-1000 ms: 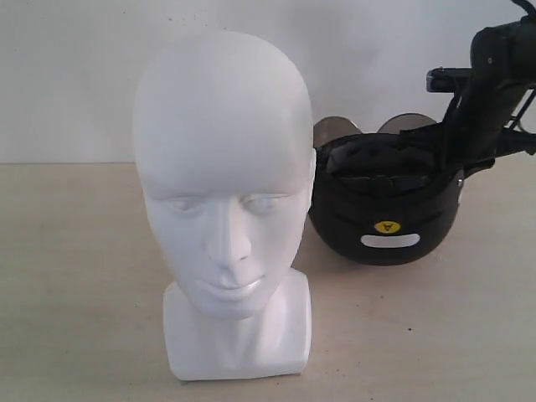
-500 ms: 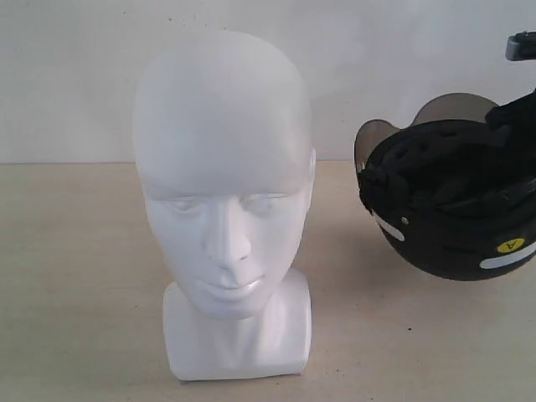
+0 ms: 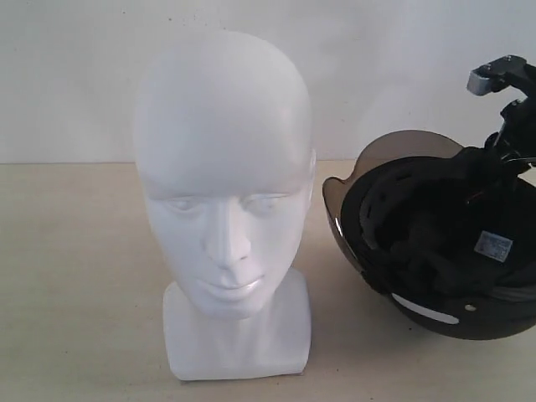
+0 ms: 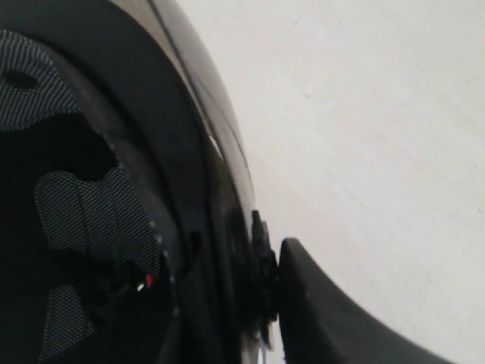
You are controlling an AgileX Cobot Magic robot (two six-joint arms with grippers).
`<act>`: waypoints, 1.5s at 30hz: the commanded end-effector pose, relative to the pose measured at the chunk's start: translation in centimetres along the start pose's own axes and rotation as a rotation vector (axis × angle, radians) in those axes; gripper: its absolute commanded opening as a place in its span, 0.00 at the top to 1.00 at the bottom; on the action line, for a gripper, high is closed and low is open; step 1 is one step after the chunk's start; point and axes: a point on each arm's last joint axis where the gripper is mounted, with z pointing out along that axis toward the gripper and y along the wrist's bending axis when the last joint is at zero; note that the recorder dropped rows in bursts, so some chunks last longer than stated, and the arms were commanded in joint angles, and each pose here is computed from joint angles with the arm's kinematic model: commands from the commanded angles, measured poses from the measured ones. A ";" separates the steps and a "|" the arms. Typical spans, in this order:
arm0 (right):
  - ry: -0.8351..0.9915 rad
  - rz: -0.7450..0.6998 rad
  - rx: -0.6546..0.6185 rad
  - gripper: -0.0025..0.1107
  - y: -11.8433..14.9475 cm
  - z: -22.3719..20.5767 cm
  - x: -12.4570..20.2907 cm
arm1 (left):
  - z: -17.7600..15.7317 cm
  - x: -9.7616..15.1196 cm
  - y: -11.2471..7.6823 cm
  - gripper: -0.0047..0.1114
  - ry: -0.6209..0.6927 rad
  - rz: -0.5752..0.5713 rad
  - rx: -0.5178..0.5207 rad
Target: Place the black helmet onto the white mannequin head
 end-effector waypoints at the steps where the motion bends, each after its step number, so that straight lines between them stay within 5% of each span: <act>1: -0.086 0.015 -0.011 0.52 0.4 -0.9 -0.9 | 0.0 -0.1 0.0 0.92 -0.010 0.001 -0.006; 3: -0.109 0.050 0.028 0.29 0.0 -1.0 -1.1 | 0.0 -0.1 0.0 0.92 -0.010 0.001 -0.006; 4: -0.114 0.074 0.033 0.27 0.0 -1.0 -1.2 | 0.0 -0.1 0.0 0.92 -0.010 0.001 -0.006; 8: -0.143 0.143 0.063 0.42 -0.3 -1.1 -1.4 | 0.0 -0.1 0.0 0.92 -0.010 0.001 -0.006; 12: -0.264 0.261 0.127 0.34 0.2 -5.7 -3.4 | 0.0 -0.1 0.0 0.92 -0.010 0.001 -0.006; 16: -0.346 0.413 -0.069 0.35 3.6 -9.3 -5.5 | 0.0 -0.1 0.0 0.92 -0.010 0.001 -0.006; 21: -0.193 0.316 -0.248 0.51 10.2 -7.3 -7.9 | 0.0 -0.1 0.0 0.92 -0.010 0.001 -0.006; 25: -0.135 0.212 -0.186 0.50 12.4 -6.1 -8.7 | 0.0 -0.1 0.0 0.92 -0.010 0.001 -0.006; 34: 0.027 0.189 -0.155 0.50 13.9 -1.2 -8.9 | 0.0 -0.1 0.0 0.92 -0.010 0.001 -0.006; 45: 0.122 0.073 0.039 0.50 12.6 0.6 -8.2 | 0.0 -0.1 0.0 0.92 -0.010 0.001 -0.006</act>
